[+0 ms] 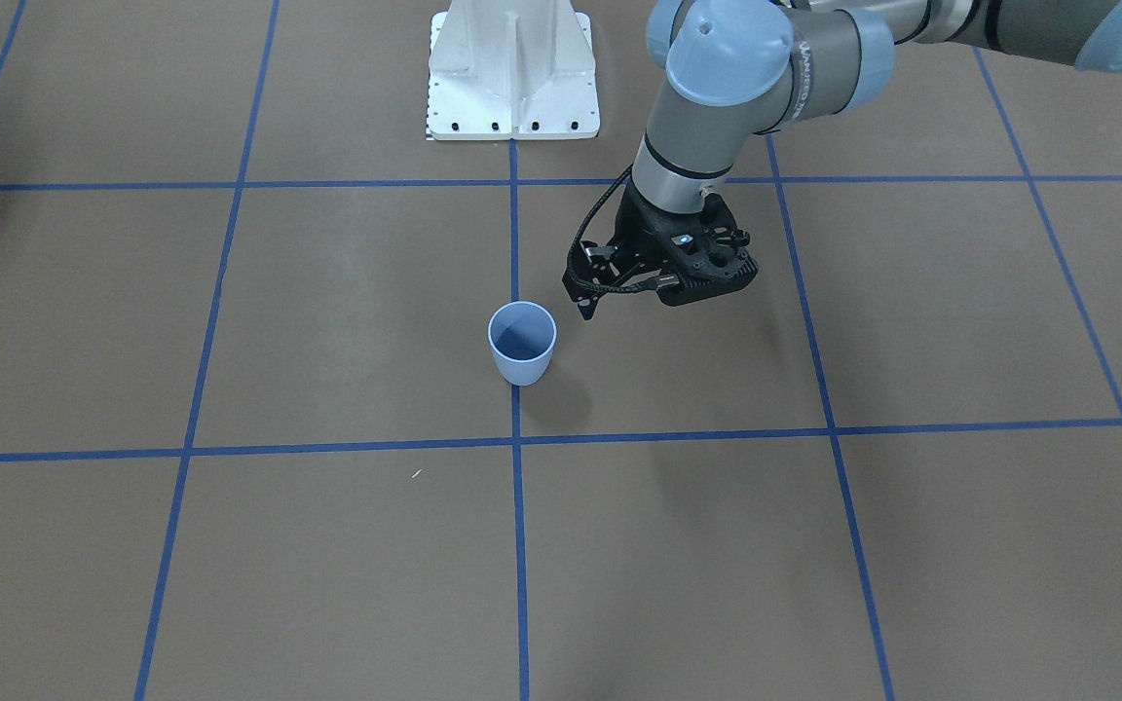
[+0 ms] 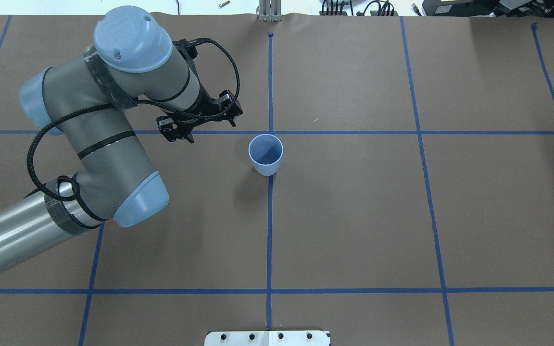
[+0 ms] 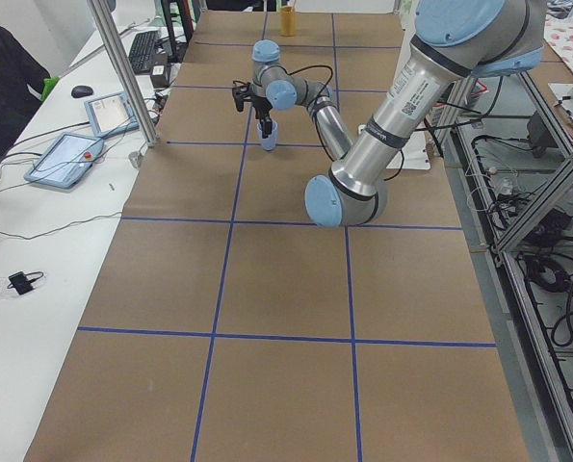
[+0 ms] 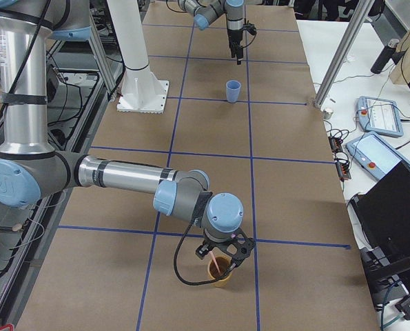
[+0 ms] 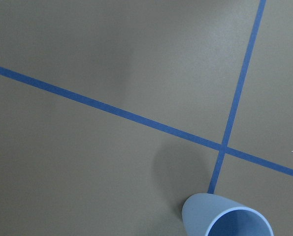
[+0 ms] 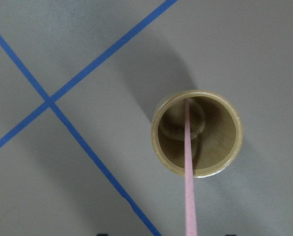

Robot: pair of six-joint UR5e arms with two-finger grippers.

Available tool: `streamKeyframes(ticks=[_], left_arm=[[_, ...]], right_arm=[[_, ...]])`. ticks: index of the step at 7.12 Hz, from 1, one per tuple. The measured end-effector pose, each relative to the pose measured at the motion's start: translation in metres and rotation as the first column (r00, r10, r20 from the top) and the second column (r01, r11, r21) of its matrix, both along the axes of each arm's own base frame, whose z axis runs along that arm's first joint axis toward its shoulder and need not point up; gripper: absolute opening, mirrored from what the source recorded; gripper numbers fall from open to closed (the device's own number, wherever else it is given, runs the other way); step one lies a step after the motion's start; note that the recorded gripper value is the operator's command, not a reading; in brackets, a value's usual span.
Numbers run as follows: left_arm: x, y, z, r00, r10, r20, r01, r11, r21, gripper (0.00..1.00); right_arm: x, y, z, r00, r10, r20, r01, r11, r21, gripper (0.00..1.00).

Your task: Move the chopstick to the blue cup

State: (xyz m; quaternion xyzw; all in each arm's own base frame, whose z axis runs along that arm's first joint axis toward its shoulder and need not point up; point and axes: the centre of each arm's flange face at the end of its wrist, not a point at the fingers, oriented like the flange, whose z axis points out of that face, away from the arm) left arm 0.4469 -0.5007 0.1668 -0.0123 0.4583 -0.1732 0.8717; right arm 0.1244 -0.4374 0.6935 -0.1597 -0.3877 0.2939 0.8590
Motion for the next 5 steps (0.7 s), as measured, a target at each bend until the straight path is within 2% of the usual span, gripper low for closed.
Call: streamKeyframes(ticks=[1,5], left_arm=[[0.0002,0.0003,0.0004,1.0,0.001,0.0,-0.001,1.0,0.0,0.98],[0.0002,0.0003,0.0032,1.0,0.0,0.004,0.0,1.0,-0.002,0.98]], right_arm=[[0.0,-0.0013,-0.0013,1.0,0.006,-0.001,-0.006,1.0,-0.005,0.65],[-0.0031,-0.002,0.0013,1.0,0.008,0.002,-0.008,1.0,-0.019,0.67]])
